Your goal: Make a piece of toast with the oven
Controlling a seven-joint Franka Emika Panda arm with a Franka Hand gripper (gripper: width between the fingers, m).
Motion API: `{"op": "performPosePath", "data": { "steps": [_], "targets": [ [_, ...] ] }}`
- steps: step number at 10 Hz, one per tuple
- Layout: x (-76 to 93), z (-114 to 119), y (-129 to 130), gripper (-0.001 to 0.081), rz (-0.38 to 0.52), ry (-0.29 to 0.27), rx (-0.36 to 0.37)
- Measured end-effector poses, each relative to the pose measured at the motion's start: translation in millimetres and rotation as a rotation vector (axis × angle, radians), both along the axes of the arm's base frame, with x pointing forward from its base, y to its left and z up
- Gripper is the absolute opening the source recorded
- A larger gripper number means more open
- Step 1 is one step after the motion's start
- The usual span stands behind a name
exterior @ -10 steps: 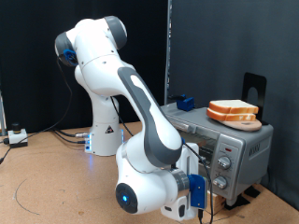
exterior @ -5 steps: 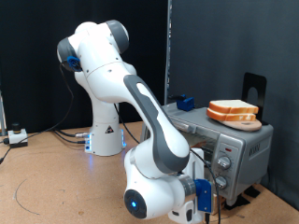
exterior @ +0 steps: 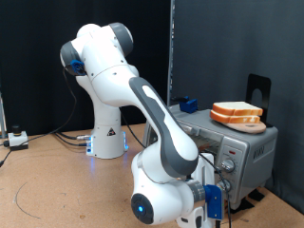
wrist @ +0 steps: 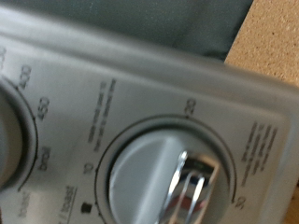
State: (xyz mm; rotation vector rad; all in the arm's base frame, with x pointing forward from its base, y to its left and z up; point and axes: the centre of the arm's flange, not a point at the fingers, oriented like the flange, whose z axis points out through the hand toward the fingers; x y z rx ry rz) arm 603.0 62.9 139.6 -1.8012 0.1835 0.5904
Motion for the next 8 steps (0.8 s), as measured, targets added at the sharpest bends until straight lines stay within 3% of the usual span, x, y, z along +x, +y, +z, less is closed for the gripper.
{"op": "performPosePath", "data": {
  "steps": [8],
  "targets": [
    [4.5,-4,17,0.0797,0.008,0.04,0.039]
  ]
}}
